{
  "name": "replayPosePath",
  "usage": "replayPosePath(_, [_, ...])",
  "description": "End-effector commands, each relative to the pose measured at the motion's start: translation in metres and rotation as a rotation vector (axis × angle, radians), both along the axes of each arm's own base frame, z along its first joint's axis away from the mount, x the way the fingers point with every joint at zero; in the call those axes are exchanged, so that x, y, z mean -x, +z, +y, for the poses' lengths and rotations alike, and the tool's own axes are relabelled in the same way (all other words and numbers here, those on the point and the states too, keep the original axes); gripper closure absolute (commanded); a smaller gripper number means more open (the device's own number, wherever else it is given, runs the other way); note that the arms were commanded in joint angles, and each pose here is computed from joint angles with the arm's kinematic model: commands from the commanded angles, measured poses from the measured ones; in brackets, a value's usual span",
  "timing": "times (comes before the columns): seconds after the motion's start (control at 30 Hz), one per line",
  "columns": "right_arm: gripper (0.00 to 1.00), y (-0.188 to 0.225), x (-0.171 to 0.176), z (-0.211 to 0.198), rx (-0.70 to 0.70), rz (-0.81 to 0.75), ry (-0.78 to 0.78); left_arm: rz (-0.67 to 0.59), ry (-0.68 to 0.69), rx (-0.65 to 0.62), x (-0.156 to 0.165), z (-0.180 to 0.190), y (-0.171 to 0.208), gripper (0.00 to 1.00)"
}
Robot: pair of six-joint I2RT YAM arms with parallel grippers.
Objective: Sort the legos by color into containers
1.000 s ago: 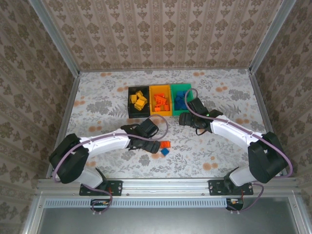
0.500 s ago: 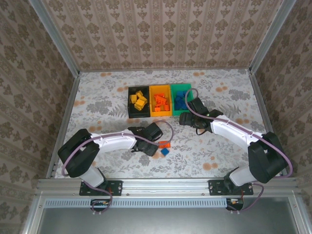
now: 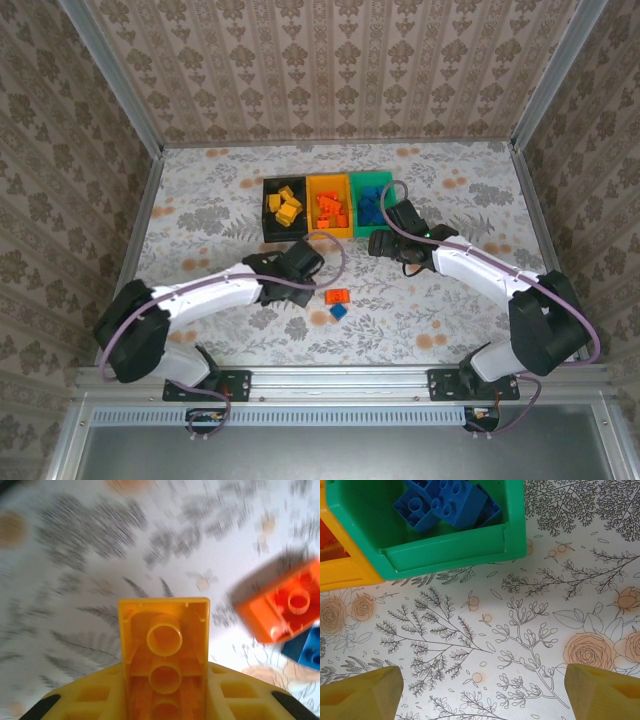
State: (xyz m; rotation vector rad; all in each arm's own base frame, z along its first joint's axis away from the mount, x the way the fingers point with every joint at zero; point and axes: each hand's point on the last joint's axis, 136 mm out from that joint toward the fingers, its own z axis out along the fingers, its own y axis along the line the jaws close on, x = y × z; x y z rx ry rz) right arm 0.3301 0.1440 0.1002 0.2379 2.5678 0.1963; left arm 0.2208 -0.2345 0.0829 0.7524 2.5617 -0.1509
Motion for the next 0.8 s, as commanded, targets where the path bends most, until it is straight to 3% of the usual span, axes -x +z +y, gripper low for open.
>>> replayPosePath(0.0, [0.14,0.006,0.001,-0.002,-0.014,-0.017,-0.016,-0.157,0.128,0.076,-0.042,0.014,0.052,0.71])
replayPosePath(0.23, [0.15,0.0,0.0,-0.001,-0.01,0.002,-0.012,-0.256,0.306,0.167,-0.134,0.033,0.085,0.71])
replayPosePath(0.4, [0.15,-0.004,0.001,0.0,-0.009,0.015,-0.01,-0.262,0.345,0.083,-0.192,0.033,0.071,0.71])
replayPosePath(0.6, [0.15,-0.006,0.005,-0.002,-0.006,0.024,-0.008,-0.247,0.36,-0.002,-0.227,0.033,0.046,0.69])
replayPosePath(0.67, [0.15,-0.007,0.007,-0.002,-0.006,0.028,-0.003,-0.234,0.348,0.005,-0.232,0.027,0.042,0.62])
replayPosePath(0.77, [0.14,-0.007,0.008,0.0,-0.013,0.032,0.008,-0.236,0.337,0.036,-0.232,0.017,0.046,0.37])
